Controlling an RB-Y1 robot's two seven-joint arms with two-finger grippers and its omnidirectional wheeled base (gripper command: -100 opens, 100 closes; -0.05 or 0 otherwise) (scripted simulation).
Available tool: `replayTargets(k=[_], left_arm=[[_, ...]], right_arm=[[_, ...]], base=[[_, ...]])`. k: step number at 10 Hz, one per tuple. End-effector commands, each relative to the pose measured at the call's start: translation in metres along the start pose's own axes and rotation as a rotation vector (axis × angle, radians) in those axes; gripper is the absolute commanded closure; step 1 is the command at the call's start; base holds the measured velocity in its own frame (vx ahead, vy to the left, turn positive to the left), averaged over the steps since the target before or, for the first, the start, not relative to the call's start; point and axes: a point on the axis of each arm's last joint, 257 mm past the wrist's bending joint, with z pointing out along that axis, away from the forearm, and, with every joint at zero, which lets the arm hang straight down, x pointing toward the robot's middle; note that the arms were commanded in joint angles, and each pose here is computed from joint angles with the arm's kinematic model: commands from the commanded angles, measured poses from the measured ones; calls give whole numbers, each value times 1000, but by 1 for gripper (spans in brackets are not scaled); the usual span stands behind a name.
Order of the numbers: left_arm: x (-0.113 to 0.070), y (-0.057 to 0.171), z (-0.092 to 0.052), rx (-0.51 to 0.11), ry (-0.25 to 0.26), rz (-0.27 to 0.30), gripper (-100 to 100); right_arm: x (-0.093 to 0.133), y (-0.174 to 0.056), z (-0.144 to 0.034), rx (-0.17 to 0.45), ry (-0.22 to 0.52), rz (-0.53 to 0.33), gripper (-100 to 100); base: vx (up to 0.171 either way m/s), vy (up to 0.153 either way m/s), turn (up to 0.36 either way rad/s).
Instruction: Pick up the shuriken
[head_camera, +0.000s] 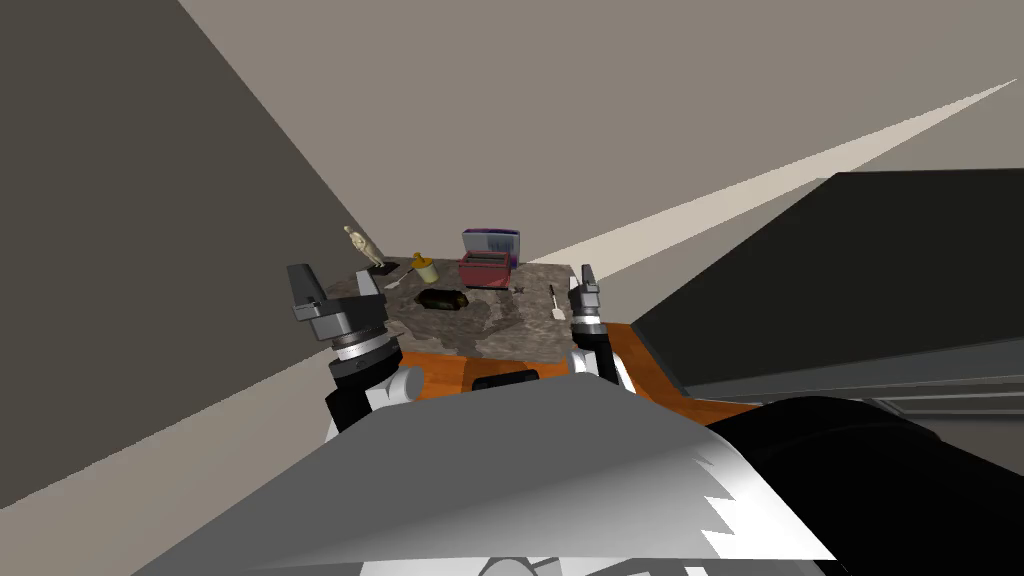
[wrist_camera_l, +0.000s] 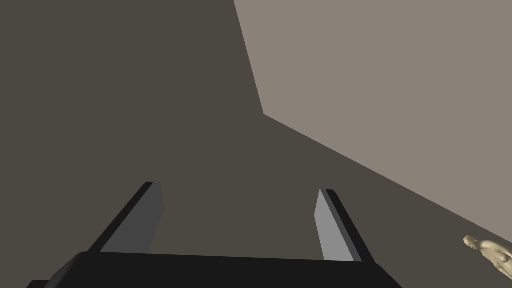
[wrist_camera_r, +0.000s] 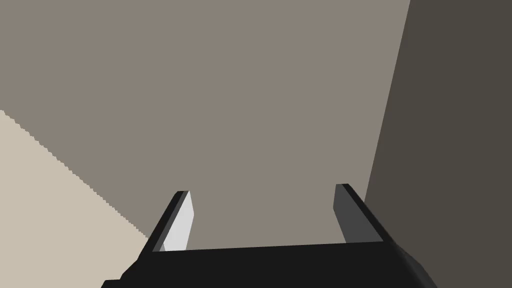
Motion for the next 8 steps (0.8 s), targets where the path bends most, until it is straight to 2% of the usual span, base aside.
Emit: replayTargets(k=[1,4,7,8], left_arm=[[0,0,0,0,0,0,0],[0,0,0,0,0,0,0],[0,0,0,0,0,0,0],[0,0,0,0,0,0,0]], right_arm=[[0,-6,-4,16,23,-13,-100],[-4,-30,-20,82,86,-47,-100],[-7,-41,-28,114,126,-71,-100],[-12,-53,-38,151,147,-84,-100]], base=[[-12,0,15],[-35,4,36],[-26,6,29],[-20,7,61]])
